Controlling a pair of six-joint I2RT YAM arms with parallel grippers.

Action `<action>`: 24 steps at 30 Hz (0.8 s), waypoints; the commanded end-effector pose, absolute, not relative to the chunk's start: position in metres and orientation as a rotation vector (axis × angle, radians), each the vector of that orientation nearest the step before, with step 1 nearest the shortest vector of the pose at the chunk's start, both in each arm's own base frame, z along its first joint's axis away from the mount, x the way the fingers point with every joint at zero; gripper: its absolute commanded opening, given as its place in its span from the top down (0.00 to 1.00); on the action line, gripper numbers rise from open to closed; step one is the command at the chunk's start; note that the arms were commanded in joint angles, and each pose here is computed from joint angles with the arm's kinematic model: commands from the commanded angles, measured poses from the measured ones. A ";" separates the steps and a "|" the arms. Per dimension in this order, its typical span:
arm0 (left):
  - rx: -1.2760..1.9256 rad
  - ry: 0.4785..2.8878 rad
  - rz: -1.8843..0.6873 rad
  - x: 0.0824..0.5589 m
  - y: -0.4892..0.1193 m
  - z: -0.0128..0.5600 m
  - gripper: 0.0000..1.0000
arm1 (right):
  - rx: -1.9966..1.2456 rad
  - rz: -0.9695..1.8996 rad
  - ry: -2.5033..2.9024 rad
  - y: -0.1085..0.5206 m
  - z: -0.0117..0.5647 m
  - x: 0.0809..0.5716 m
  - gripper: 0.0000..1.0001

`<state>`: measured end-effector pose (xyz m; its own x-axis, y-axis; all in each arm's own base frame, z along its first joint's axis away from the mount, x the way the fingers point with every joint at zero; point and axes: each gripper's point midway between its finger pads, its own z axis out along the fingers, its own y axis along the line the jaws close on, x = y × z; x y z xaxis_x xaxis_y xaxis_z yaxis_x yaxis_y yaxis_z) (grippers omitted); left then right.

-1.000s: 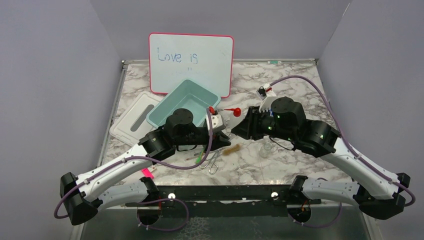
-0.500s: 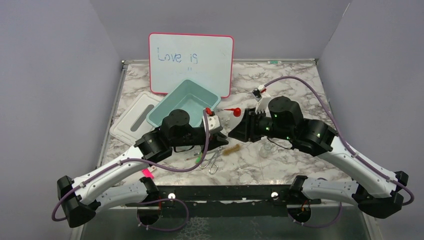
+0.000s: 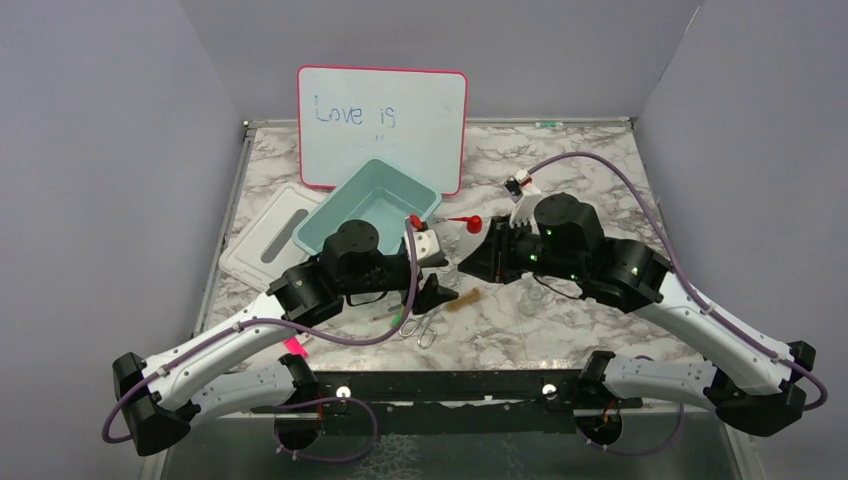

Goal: Organize the chemistry lab equipment

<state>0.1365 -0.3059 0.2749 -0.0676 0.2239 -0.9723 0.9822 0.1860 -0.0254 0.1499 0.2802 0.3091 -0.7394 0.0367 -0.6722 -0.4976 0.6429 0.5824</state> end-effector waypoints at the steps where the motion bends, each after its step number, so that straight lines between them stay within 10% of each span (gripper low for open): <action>1: 1.068 1.533 -0.885 0.158 -0.297 0.288 0.25 | -0.290 0.909 2.146 0.271 0.310 0.176 0.84; 13: 0.693 1.651 -0.748 0.192 -0.261 0.295 0.15 | 0.001 0.278 2.235 0.157 0.243 0.299 0.85; 24: 0.744 1.654 -0.880 0.182 -0.286 0.281 0.15 | 0.242 -0.095 2.264 0.070 0.189 0.302 0.84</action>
<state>0.1849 -0.2722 0.2802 -0.2223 0.0759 -0.9720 0.8052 0.5765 -0.1391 0.2997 0.1004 0.2013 -0.6516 0.1334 -0.7468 0.1154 0.9904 0.0762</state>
